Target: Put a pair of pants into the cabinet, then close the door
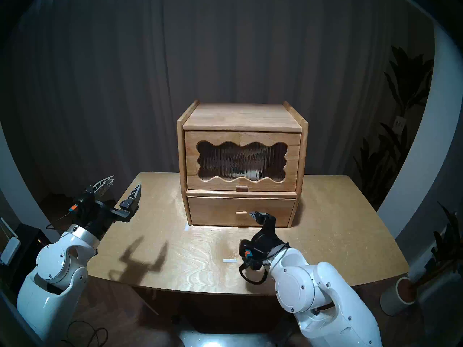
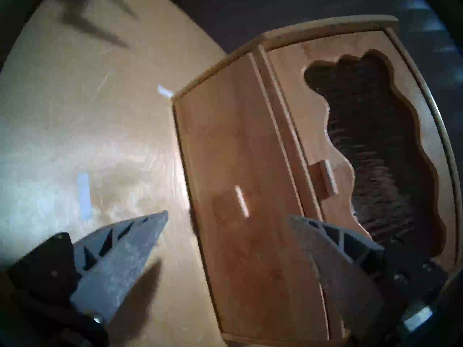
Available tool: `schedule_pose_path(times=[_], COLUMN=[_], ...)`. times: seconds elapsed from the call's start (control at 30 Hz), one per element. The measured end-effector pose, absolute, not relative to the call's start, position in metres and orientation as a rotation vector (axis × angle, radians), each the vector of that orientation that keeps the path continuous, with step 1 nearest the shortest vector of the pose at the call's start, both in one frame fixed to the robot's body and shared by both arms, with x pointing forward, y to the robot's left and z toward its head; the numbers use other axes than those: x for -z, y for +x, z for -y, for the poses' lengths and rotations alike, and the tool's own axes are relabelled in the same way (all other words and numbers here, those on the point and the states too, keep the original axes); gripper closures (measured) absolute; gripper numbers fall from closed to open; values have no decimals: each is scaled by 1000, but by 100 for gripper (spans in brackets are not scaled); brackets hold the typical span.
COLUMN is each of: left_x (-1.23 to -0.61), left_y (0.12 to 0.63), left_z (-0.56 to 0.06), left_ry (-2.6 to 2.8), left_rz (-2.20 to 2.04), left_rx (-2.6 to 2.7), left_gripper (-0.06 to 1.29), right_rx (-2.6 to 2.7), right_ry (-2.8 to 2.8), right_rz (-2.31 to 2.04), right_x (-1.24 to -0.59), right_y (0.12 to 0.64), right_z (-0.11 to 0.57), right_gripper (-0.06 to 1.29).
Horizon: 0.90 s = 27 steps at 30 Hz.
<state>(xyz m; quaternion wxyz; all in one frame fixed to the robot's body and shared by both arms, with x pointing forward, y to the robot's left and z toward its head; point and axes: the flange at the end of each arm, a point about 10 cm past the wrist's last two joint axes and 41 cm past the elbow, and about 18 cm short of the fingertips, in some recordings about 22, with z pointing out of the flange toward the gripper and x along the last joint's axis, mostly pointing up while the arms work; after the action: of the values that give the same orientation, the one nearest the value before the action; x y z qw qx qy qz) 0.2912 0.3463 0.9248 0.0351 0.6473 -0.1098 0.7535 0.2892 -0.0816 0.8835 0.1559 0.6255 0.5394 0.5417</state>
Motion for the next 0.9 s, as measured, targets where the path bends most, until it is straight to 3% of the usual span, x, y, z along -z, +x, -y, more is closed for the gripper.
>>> schedule_pose_path(times=[0.47,0.9], left_x=[-923,-922], left_y=[291,291], left_z=[-347,-348], left_ry=[1995,2000], left_rz=[335,333], left_rx=[-2313,-2310], left_gripper=[-2,-2], right_rx=[-1864,-1911], right_ry=[1904,1962], right_rz=[-1030,-613], right_x=[-971,-997], right_y=[315,322], right_z=[137,206], right_gripper=[-2,-2])
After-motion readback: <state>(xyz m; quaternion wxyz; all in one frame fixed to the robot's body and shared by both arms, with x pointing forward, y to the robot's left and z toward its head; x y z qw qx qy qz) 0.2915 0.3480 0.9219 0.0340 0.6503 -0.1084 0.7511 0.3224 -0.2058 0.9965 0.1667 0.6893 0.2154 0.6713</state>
